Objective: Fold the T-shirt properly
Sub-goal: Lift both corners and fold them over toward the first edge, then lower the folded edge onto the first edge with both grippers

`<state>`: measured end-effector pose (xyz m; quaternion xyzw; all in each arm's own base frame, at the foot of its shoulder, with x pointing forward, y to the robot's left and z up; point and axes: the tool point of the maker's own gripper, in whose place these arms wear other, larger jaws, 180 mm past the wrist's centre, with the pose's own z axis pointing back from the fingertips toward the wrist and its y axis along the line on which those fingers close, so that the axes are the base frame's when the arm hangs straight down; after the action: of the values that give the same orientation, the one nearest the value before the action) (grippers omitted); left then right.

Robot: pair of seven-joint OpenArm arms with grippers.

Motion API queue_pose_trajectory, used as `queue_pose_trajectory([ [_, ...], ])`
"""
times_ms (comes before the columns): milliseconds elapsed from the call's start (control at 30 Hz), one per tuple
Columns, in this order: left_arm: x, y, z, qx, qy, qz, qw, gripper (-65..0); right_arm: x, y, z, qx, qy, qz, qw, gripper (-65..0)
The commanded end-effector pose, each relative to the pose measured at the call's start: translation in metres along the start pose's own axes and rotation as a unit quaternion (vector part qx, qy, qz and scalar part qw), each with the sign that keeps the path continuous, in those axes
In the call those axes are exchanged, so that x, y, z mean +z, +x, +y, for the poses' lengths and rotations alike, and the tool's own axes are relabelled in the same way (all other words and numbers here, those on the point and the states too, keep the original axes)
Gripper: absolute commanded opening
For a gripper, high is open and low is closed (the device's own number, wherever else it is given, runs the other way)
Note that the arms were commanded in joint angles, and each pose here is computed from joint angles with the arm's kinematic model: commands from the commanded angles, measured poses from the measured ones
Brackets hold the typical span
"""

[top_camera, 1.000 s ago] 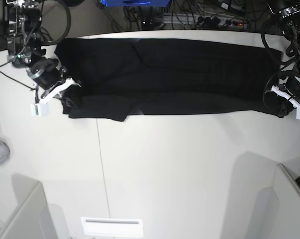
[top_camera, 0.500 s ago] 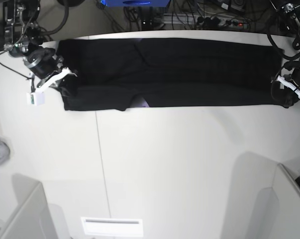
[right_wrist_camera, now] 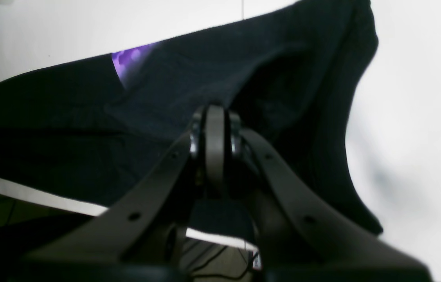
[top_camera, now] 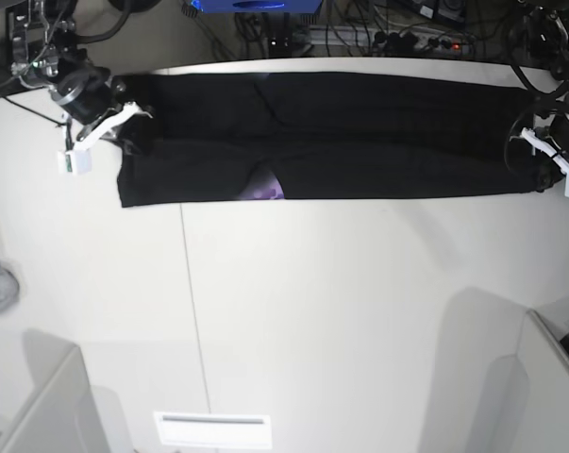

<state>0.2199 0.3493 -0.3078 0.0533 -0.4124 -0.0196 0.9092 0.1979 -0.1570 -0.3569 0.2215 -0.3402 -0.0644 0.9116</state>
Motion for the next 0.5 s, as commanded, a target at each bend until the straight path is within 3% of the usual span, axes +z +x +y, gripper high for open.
queue_pose_trajectory([
  [0,0.005,0.012,0.004,-0.013,0.003,-0.019,1.000,-65.0,0.004,0.010,0.003,0.011,0.006,-0.016,0.9998,-65.0],
  [267,0.009,-0.011,0.002,-0.014,0.001,0.012,1.000,-65.0,0.004,-0.005,-0.001,0.004,0.000,0.002,1.0000,-65.0],
  [467,0.010,-0.019,-0.001,-0.011,-0.003,0.022,1.000,-65.0,-0.004,-0.025,-0.012,-0.031,-0.013,0.020,0.9992,-65.0],
])
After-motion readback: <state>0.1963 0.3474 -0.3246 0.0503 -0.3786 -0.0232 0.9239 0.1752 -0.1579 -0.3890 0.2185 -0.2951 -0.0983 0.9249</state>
